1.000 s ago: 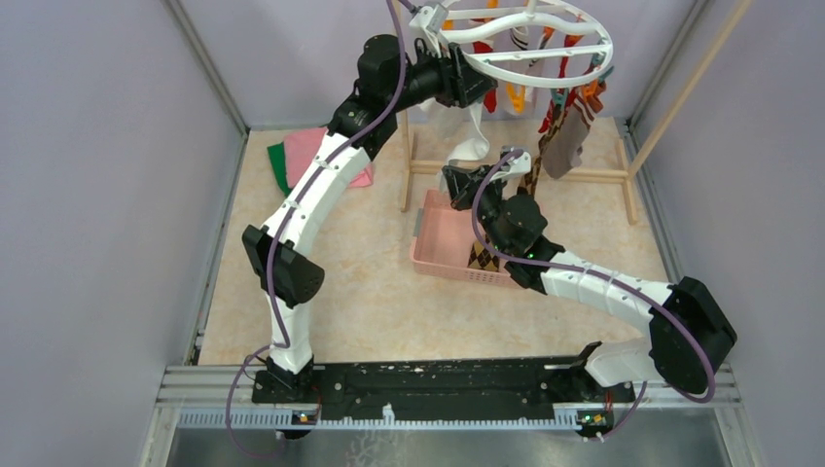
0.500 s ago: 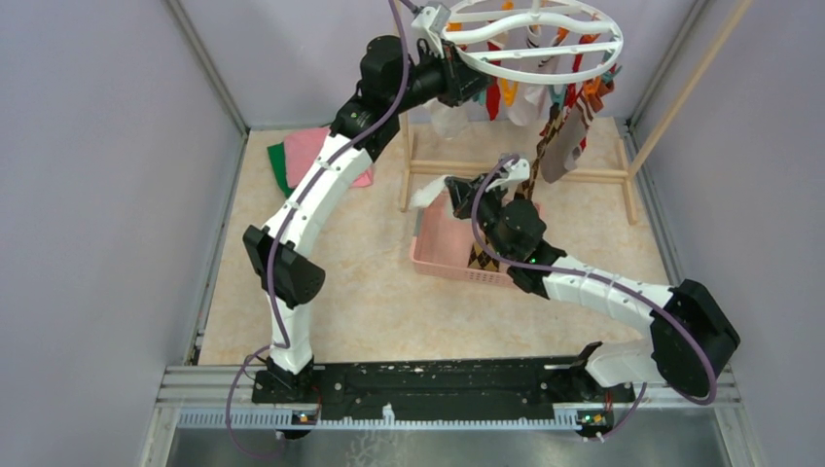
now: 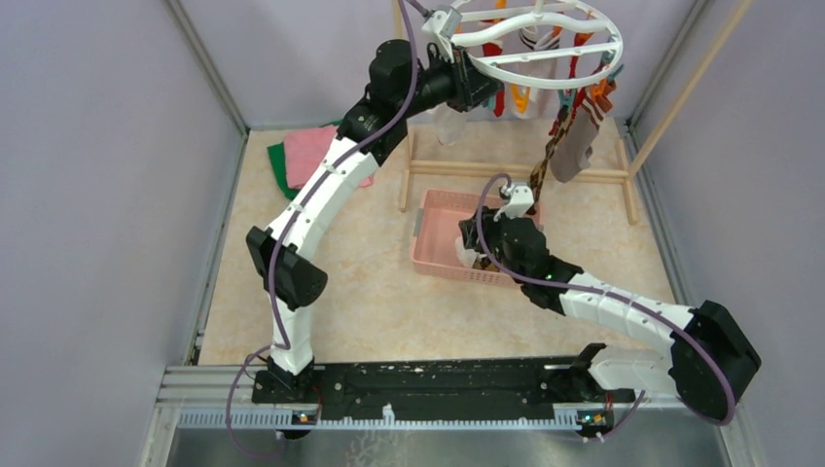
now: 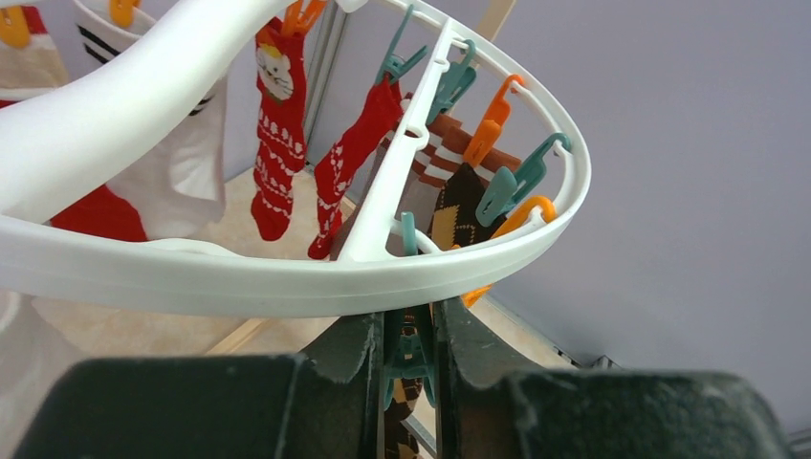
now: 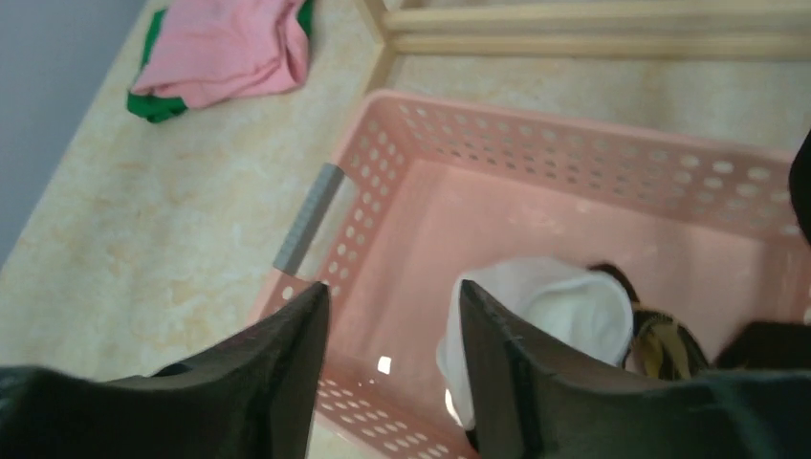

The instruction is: Remove the socks clipped to the hanger

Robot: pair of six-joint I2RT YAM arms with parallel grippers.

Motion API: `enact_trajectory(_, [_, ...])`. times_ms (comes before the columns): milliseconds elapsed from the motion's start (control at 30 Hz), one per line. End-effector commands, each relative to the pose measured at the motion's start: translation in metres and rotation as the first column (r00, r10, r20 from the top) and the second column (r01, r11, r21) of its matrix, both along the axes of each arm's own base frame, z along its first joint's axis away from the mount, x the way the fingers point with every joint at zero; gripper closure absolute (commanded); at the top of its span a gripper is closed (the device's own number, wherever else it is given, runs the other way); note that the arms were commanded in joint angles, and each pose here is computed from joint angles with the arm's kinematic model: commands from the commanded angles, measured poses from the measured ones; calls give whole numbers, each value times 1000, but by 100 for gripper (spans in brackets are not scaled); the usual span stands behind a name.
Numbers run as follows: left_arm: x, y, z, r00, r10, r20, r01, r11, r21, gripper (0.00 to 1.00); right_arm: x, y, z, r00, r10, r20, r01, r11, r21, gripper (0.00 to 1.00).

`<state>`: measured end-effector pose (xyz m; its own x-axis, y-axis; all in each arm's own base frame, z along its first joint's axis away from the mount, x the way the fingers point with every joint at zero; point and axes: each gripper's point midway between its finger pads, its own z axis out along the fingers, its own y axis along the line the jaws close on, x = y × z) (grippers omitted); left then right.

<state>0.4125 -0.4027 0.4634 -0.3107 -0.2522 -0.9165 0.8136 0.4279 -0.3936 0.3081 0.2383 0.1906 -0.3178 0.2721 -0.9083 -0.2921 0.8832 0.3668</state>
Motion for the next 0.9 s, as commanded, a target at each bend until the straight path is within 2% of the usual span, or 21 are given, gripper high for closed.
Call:
enact_trajectory(0, [-23, 3, 23, 999, -16, 35, 17, 1000, -19, 93, -4, -17, -6, 997, -51, -62, 47, 997, -67, 42])
enact_trajectory(100, [-28, 3, 23, 999, -23, 29, 23, 1000, -13, 86, -9, -27, -6, 994, -75, -81, 67, 993, -97, 29])
enact_trajectory(133, [-30, 3, 22, 999, -26, 23, 26, 1000, -12, 78, -10, -29, -1, 995, -76, -69, 70, 993, -97, 27])
enact_trajectory(167, [-31, 3, 21, 1000, -27, 13, 28, 1000, -10, 69, -10, -30, 6, 996, -71, -46, 67, 993, -96, 25])
enact_trajectory(267, [-38, 3, 19, 999, -41, -5, 41, 999, -6, 62, 2, -21, 37, 996, -41, 82, 47, 996, -73, 20])
enact_trajectory(300, [-41, 3, 19, 999, -45, -6, 45, 999, -6, 55, 9, -14, 49, 991, -33, 129, 41, 997, -63, 18])
enact_trajectory(333, [-43, 3, 19, 999, -48, -10, 48, 999, -6, 44, 19, -4, 66, 981, -26, 190, 35, 998, -43, 16])
enact_trajectory(400, [-49, 4, 18, 998, -53, -27, 53, 999, 2, 15, 41, 16, 87, 962, -15, 274, 27, 999, -39, 12])
enact_trajectory(433, [-52, 6, 17, 998, -55, -35, 55, 998, 10, 6, 55, 28, 88, 955, -9, 295, 25, 998, -53, 11])
enact_trajectory(467, [-56, 10, 17, 998, -52, -39, 53, 998, 20, 1, 66, 38, 99, 943, -9, 333, 26, 998, -49, 10])
enact_trajectory(633, [-79, 42, 4, 1000, -14, -8, 15, 989, 149, 1, 118, 68, 136, 888, -72, 453, 87, 996, -12, 6])
enact_trajectory(767, [-95, 80, -8, 999, 40, 31, -47, 967, 250, 1, 143, 70, 151, 838, -155, 524, 176, 984, 10, 5])
enact_trajectory(867, [-102, 111, -14, 992, 108, 68, -123, 945, 303, 1, 163, 71, 159, 807, -191, 559, 221, 975, 15, 10])
